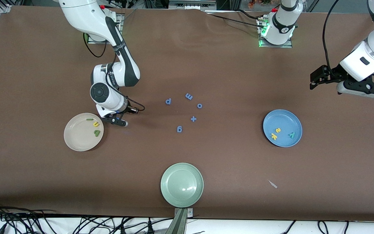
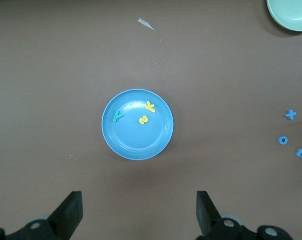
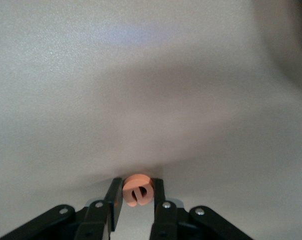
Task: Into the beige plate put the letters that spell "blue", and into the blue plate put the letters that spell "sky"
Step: 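Carry the orange e to the beige plate and release it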
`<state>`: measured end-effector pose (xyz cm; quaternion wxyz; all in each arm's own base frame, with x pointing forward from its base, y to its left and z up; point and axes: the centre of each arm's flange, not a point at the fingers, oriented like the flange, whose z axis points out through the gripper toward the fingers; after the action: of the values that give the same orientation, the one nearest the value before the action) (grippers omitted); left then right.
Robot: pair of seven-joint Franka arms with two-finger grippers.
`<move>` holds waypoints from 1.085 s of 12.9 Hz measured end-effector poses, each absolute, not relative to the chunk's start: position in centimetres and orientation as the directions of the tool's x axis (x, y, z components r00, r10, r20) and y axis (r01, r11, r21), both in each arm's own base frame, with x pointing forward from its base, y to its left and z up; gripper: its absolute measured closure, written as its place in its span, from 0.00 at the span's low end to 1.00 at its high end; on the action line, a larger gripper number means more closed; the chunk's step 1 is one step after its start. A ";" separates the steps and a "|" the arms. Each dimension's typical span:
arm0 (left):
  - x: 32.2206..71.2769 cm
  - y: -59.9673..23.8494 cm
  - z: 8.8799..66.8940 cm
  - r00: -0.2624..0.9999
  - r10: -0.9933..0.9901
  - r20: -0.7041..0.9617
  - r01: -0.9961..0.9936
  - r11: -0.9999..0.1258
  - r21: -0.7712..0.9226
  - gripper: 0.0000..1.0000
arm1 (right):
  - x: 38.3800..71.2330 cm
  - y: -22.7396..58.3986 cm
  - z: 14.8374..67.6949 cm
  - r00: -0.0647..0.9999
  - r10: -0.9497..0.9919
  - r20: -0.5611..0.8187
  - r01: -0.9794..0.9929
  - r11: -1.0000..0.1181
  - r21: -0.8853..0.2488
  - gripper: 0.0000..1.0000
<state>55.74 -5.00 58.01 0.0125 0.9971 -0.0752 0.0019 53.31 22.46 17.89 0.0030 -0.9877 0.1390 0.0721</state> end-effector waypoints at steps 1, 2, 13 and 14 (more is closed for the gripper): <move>55.6 -4.7 57.9 0.989 -0.149 -0.005 -0.149 -0.989 0.015 0.00 | 53.3 22.5 17.9 0.951 -0.274 -0.143 -0.275 -0.961 0.014 0.71; 55.5 -4.6 57.8 0.989 -0.147 -0.016 -0.146 -0.989 0.012 0.00 | 53.3 22.5 17.9 0.951 -0.274 -0.143 -0.275 -0.961 0.014 0.71; 54.8 -4.4 57.6 0.987 -0.144 -0.072 -0.143 -0.990 0.016 0.00 | 60.2 8.2 26.1 0.980 -0.056 -0.189 -0.058 -0.998 -0.007 0.71; 54.6 -4.4 57.5 0.986 -0.145 -0.087 -0.144 -0.989 0.017 0.00 | 60.5 5.7 26.0 0.981 -0.042 -0.190 -0.046 -0.999 -0.014 0.71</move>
<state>54.56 -4.36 57.51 0.0051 0.9964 -0.0724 -0.0441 60.50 5.72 25.97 0.0093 -0.9952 0.0221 0.0951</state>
